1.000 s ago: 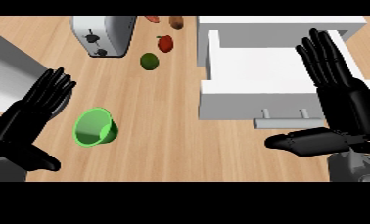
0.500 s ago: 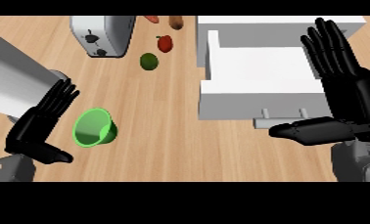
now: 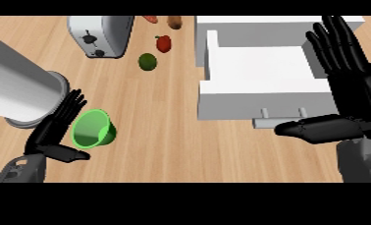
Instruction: Pick up the cup, place it into the drawer and close the drawer
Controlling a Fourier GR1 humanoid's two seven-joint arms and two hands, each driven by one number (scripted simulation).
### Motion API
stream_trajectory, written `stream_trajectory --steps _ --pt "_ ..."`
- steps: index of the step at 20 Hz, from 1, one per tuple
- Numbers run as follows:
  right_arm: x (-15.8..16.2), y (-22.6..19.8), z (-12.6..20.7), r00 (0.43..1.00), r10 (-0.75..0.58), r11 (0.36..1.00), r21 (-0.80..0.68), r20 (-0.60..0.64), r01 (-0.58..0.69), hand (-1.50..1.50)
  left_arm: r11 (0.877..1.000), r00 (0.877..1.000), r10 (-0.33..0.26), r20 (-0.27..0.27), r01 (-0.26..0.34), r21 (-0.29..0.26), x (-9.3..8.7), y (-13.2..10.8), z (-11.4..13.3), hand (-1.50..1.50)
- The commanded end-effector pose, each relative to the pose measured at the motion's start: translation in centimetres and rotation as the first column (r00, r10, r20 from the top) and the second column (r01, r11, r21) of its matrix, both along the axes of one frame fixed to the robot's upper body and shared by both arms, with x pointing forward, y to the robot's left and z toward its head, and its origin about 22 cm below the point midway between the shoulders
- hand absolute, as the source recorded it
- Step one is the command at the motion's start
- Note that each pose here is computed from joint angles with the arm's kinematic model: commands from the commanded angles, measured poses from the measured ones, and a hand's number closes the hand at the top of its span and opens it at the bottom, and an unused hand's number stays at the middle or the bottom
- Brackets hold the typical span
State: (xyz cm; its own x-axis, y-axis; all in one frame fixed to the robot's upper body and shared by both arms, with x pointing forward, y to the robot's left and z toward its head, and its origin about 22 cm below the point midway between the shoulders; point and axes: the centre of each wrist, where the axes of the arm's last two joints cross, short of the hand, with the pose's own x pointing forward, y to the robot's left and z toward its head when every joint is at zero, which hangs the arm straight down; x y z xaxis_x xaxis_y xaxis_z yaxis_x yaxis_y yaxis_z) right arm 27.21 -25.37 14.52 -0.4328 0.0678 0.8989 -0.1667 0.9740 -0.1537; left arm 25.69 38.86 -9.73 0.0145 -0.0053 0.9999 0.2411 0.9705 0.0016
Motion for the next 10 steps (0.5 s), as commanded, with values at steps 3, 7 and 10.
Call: stream_trajectory --steps 3,7,10 --pt "-0.1 -0.4 0.2 1.000 0.003 1.000 0.004 -0.003 -0.003 -1.50 0.998 0.998 -0.033 0.045 0.035 -0.056 0.7 -0.4 -1.2 -1.50" --pt "-0.5 0.3 -0.3 1.000 0.011 1.000 -0.012 0.001 -0.011 -1.50 0.997 0.997 -0.030 0.068 0.035 -0.073 -1.3 -1.9 -3.5 -1.50" --pt "0.3 1.8 0.4 1.000 0.010 1.000 -0.012 -0.001 -0.010 -1.50 0.996 0.994 -0.025 0.110 0.034 -0.081 -1.4 -1.1 -3.2 -1.50"
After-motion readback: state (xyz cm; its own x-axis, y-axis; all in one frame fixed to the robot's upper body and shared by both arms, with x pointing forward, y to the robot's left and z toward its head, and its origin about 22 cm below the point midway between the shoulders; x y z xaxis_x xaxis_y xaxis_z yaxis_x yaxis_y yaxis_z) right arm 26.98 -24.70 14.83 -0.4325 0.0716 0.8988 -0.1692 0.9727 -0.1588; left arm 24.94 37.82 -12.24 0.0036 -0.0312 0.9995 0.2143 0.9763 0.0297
